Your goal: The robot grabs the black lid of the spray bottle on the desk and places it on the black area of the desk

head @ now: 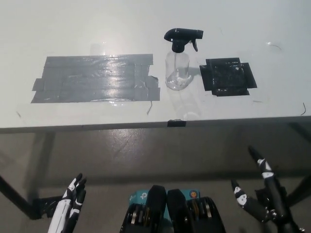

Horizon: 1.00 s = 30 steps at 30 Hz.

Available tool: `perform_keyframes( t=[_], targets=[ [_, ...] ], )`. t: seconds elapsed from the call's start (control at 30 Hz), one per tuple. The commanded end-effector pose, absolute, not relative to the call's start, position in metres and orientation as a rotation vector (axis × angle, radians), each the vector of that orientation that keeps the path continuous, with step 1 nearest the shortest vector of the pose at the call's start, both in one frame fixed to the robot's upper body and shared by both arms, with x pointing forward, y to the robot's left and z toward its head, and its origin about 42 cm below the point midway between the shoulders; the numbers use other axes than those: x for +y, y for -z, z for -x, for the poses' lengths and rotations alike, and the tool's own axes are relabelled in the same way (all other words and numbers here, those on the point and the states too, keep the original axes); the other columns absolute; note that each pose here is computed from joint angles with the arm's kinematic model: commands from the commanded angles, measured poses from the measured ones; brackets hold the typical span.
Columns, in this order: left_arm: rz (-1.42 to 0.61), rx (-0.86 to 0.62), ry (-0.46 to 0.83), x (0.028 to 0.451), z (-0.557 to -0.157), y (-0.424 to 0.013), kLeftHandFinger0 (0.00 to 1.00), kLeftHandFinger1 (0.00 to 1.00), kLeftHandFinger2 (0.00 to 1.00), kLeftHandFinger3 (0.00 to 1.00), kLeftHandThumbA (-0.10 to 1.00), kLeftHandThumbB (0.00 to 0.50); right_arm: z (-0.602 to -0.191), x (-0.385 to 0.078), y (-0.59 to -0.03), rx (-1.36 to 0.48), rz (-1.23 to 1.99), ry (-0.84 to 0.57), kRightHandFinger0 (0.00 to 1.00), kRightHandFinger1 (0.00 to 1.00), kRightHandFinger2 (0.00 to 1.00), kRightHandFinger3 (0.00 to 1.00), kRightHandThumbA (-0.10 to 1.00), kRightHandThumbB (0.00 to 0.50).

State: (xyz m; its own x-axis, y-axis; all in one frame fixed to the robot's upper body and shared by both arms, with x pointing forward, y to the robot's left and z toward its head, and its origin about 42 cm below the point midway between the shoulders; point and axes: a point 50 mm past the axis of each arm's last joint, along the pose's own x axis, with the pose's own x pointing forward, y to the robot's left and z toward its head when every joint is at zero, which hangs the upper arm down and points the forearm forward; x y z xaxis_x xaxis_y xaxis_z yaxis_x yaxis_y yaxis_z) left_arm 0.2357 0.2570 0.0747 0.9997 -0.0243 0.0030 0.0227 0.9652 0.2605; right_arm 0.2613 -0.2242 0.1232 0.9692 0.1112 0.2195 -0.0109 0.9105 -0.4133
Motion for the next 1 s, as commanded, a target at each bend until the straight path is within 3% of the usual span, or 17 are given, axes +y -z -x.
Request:
perform_keyframes(
  t=[0.0,0.17,0.23,0.37,0.43,0.6,0.63,0.8,0.97],
  targets=[
    [-0.268,-0.153,0.022,0.248,-0.243,-0.111,1.00,1.00,1.00,1.00,0.93,0.015,-0.276,-0.232,-0.203,-0.548,0.665,0.055,1.00,1.00,1.00,1.00,0.63,0.256],
    [-0.268,-0.176,0.018,0.246,-0.246,-0.120,1.00,1.00,1.00,1.00,0.93,0.018,-0.291,-0.229,-0.229,-0.609,0.707,0.086,1.00,1.00,1.00,1.00,0.69,0.273],
    [-0.248,-0.176,0.015,0.242,-0.255,-0.122,1.00,1.00,1.00,1.00,0.92,0.031,-0.326,-0.218,-0.285,-0.707,0.778,0.119,1.00,1.00,1.00,1.00,0.73,0.287],
    [-0.249,-0.169,0.017,0.241,-0.256,-0.115,1.00,1.00,1.00,1.00,0.90,0.036,-0.343,-0.212,-0.305,-0.738,0.804,0.134,1.00,1.00,1.00,1.00,0.74,0.287],
    [-0.265,-0.123,0.021,0.245,-0.252,-0.102,1.00,1.00,1.00,1.00,0.92,0.037,-0.372,-0.198,-0.329,-0.735,0.876,0.145,1.00,1.00,1.00,1.00,0.89,0.281],
    [-0.273,-0.117,0.024,0.247,-0.249,-0.100,1.00,1.00,1.00,1.00,0.90,0.030,-0.389,-0.183,-0.351,-0.735,0.915,0.154,1.00,1.00,1.00,1.00,0.86,0.283],
    [-0.281,-0.116,0.030,0.247,-0.248,-0.100,1.00,1.00,1.00,1.00,0.90,0.030,-0.410,-0.168,-0.369,-0.730,0.975,0.143,1.00,1.00,1.00,1.00,0.84,0.287],
    [-0.286,-0.120,0.033,0.245,-0.248,-0.101,1.00,1.00,1.00,1.00,0.88,0.022,-0.439,-0.151,-0.388,-0.654,1.078,0.128,1.00,1.00,1.00,1.00,0.92,0.324],
    [-0.293,-0.118,0.034,0.245,-0.248,-0.102,1.00,1.00,1.00,1.00,0.87,0.020,-0.460,-0.139,-0.391,-0.619,1.122,0.126,1.00,1.00,1.00,1.00,0.91,0.353]
  ],
)
